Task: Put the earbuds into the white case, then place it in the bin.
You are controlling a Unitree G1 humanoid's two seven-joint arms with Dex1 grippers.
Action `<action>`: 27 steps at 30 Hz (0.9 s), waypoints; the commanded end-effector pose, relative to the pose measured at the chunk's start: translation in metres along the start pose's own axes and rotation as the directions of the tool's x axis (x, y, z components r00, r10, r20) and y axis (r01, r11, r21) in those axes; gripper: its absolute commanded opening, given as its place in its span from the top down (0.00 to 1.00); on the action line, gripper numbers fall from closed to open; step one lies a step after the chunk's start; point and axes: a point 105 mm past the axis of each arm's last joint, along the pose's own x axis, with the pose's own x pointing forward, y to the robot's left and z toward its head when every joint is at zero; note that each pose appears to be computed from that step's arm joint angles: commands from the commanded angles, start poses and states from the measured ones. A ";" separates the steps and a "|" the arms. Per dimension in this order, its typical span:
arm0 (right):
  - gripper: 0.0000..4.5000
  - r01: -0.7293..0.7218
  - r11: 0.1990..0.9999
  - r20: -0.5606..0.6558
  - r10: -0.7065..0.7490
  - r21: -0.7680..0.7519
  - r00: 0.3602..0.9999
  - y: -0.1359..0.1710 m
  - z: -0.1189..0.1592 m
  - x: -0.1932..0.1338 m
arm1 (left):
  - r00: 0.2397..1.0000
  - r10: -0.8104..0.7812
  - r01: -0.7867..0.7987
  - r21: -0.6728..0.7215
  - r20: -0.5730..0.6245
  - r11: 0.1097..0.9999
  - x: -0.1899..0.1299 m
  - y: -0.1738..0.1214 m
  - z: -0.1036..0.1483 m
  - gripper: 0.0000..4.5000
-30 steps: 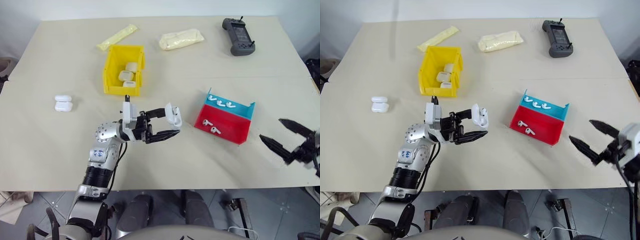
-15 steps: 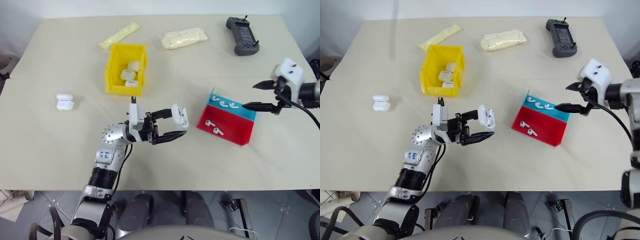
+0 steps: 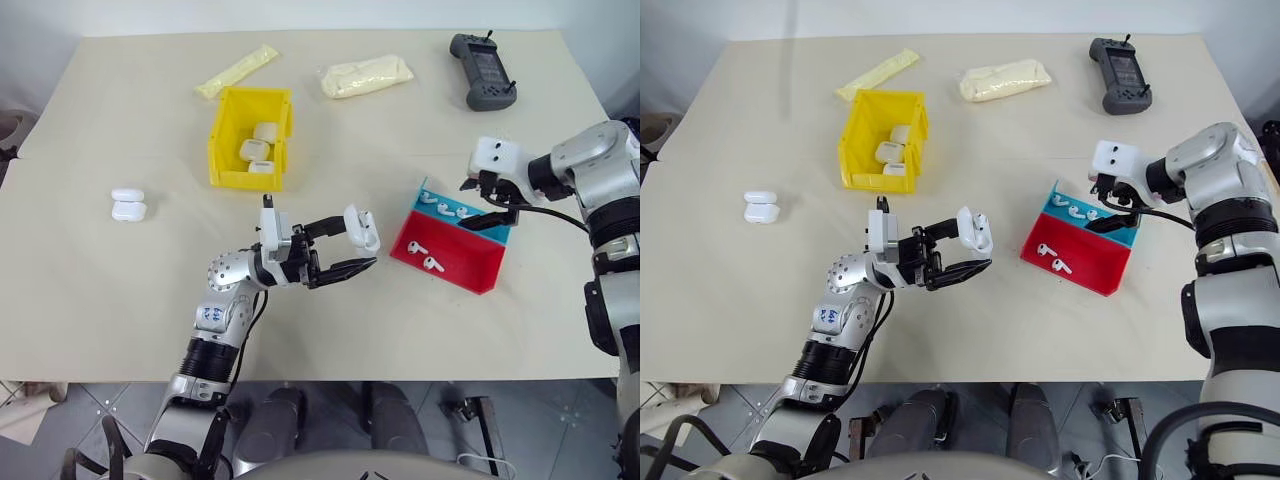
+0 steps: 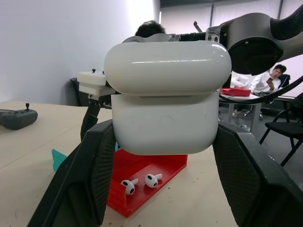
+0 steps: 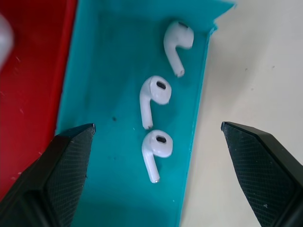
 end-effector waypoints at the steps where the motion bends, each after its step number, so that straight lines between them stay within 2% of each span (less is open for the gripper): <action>1: 0.01 0.022 0.999 -0.036 -0.024 -0.047 0.999 -0.006 0.003 -0.005 | 1.000 -0.021 0.020 0.035 0.017 0.999 0.005 -0.004 0.009 0.39; 3: 0.01 0.018 0.999 -0.047 -0.020 -0.051 0.999 -0.006 0.001 -0.005 | 1.000 -0.021 0.021 0.033 0.017 0.999 0.005 -0.005 0.009 0.39; 6: 0.13 0.006 0.998 -0.063 -0.010 -0.062 0.998 -0.005 0.001 -0.003 | 1.000 -0.021 0.021 0.030 0.016 0.999 0.005 -0.005 0.009 0.39; 14: 0.70 -0.006 0.997 -0.079 0.000 -0.076 0.997 -0.005 0.002 -0.001 | 1.000 -0.024 0.024 0.031 0.016 0.999 0.005 -0.005 0.010 0.39; 27: 0.70 -0.014 0.992 -0.087 0.002 -0.129 0.996 -0.004 0.008 0.007 | 1.000 -0.011 0.011 0.027 0.018 1.000 0.004 -0.007 0.012 0.39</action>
